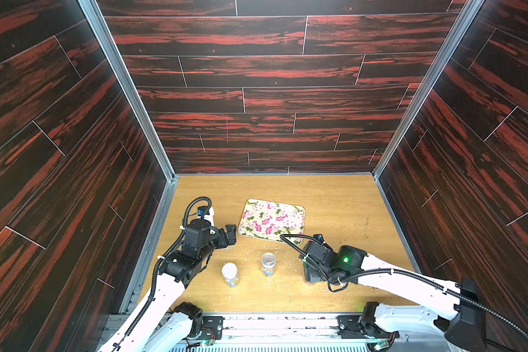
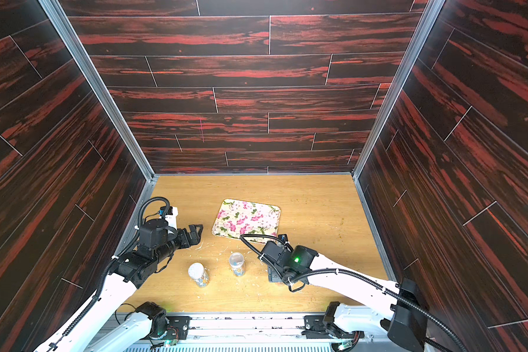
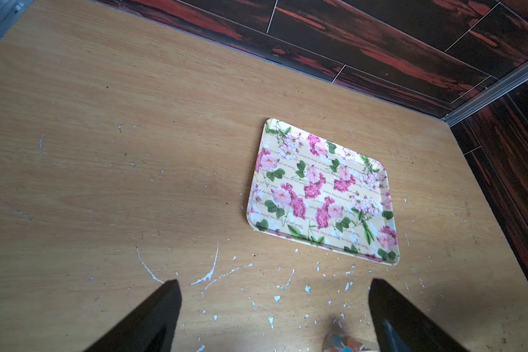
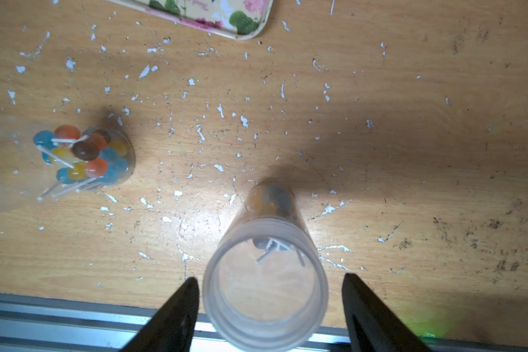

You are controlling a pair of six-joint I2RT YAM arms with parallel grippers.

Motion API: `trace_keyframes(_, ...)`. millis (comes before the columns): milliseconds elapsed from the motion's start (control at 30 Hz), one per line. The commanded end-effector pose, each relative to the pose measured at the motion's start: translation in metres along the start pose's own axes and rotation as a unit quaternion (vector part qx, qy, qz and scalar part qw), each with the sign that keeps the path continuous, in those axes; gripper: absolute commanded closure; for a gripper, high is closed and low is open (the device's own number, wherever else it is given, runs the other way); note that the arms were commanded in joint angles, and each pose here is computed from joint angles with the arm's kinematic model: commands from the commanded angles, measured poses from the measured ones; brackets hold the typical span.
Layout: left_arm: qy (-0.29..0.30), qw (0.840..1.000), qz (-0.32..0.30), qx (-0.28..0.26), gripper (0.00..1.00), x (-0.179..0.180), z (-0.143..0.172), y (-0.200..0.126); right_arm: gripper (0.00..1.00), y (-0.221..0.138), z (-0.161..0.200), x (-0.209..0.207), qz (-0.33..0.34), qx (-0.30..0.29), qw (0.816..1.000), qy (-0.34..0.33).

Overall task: Pour the candies out of the jar
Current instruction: Pick up the jar from the center of the board.

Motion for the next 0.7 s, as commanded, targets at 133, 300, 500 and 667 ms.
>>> trace_keyframes(133,-0.013,1.000,0.013,-0.003,0.00,-0.002,0.002,0.001,0.29,0.009,-0.006,0.004,0.014,0.000,1.000,-0.003)
trace_keyframes(300,-0.013,1.000,0.015,0.004,0.00,-0.004,0.002,0.005,0.37,0.013,-0.007,0.001,0.018,0.002,1.000,0.001)
trace_keyframes(500,-0.011,1.000,0.019,0.006,0.00,-0.005,0.003,0.006,0.50,0.016,-0.003,-0.001,0.020,0.009,1.000,-0.001)
trace_keyframes(667,0.002,0.999,0.041,0.005,0.00,-0.012,0.002,0.004,0.55,0.000,-0.022,0.001,-0.002,-0.019,1.000,-0.005)
Point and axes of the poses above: each gripper's point midway between its finger pads, its own y axis out along the fingers, its own x axis along the line the jaws close on, z = x × y, the point moved 4 cm from there along -y, back along the fingers, and after that the axes turned 15 degrees about -y, right-handed, at the moved point
